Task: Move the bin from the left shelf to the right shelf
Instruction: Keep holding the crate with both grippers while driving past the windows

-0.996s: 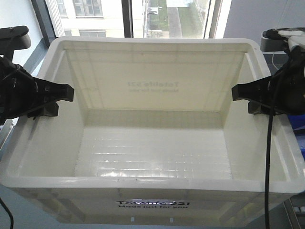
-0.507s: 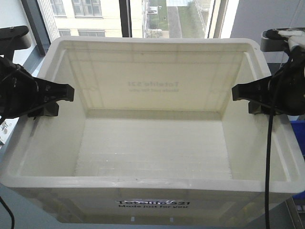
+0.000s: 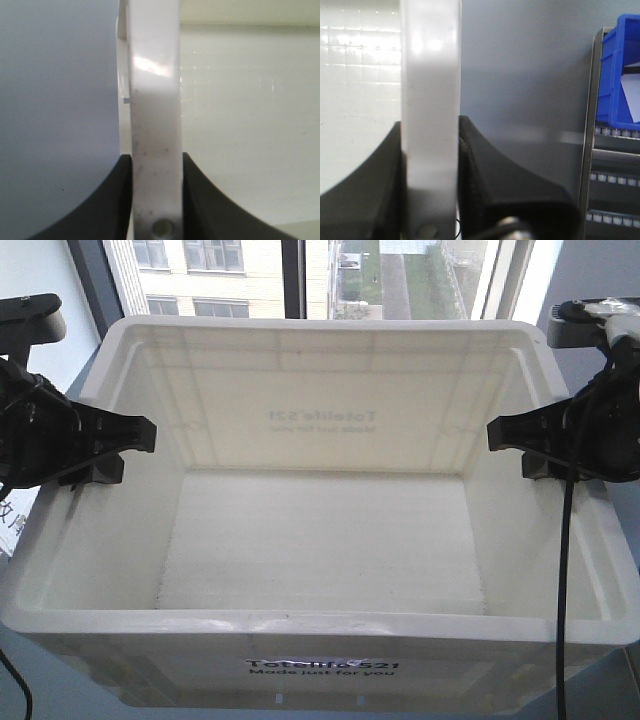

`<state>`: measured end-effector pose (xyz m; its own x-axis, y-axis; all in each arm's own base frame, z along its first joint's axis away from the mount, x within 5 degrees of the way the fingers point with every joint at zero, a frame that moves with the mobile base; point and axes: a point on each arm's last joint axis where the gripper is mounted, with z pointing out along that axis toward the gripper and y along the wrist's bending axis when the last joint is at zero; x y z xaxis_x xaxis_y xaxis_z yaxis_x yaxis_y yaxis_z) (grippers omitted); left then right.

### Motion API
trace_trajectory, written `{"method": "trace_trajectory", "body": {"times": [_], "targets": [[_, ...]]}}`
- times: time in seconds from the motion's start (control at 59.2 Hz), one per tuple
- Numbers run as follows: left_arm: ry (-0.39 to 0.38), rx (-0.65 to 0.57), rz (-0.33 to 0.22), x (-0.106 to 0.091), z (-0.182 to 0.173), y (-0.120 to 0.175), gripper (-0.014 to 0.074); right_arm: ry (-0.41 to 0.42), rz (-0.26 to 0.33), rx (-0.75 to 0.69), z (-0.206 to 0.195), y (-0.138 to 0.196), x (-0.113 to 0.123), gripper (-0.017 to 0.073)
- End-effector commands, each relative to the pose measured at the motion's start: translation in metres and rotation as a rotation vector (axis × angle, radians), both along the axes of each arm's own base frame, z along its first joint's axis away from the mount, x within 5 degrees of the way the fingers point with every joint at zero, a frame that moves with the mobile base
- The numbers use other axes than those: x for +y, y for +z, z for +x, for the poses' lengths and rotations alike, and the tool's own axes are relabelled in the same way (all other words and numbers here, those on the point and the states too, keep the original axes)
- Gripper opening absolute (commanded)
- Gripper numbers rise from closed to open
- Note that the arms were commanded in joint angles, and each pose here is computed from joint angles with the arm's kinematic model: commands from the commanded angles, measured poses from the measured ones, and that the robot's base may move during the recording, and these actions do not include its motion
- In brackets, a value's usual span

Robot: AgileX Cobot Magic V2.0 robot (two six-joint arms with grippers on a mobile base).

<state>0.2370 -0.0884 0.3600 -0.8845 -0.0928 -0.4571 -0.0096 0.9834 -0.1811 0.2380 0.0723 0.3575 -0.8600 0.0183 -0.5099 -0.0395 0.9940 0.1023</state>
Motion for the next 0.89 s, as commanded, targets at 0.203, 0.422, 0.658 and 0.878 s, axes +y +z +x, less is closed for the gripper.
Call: {"method": "trace_trajectory", "body": {"times": [0.203, 0.422, 0.658, 0.878], "targets": [[-0.011, -0.144, 0.016, 0.0066, -0.0036, 0.0240, -0.0006, -0.014, -0.001, -0.186, 0.0013, 0.0270, -0.0078, 0.0000], [-0.011, -0.144, 0.016, 0.0066, -0.0036, 0.0240, -0.0006, -0.014, -0.001, -0.186, 0.0013, 0.0270, -0.0078, 0.0000], [-0.011, -0.144, 0.016, 0.0066, -0.0036, 0.0240, -0.0006, -0.014, -0.001, -0.186, 0.0013, 0.0270, -0.0078, 0.0000], [-0.011, -0.144, 0.016, 0.0066, -0.0036, 0.0240, -0.0006, -0.014, -0.001, -0.186, 0.0013, 0.0270, -0.0078, 0.0000]]}}
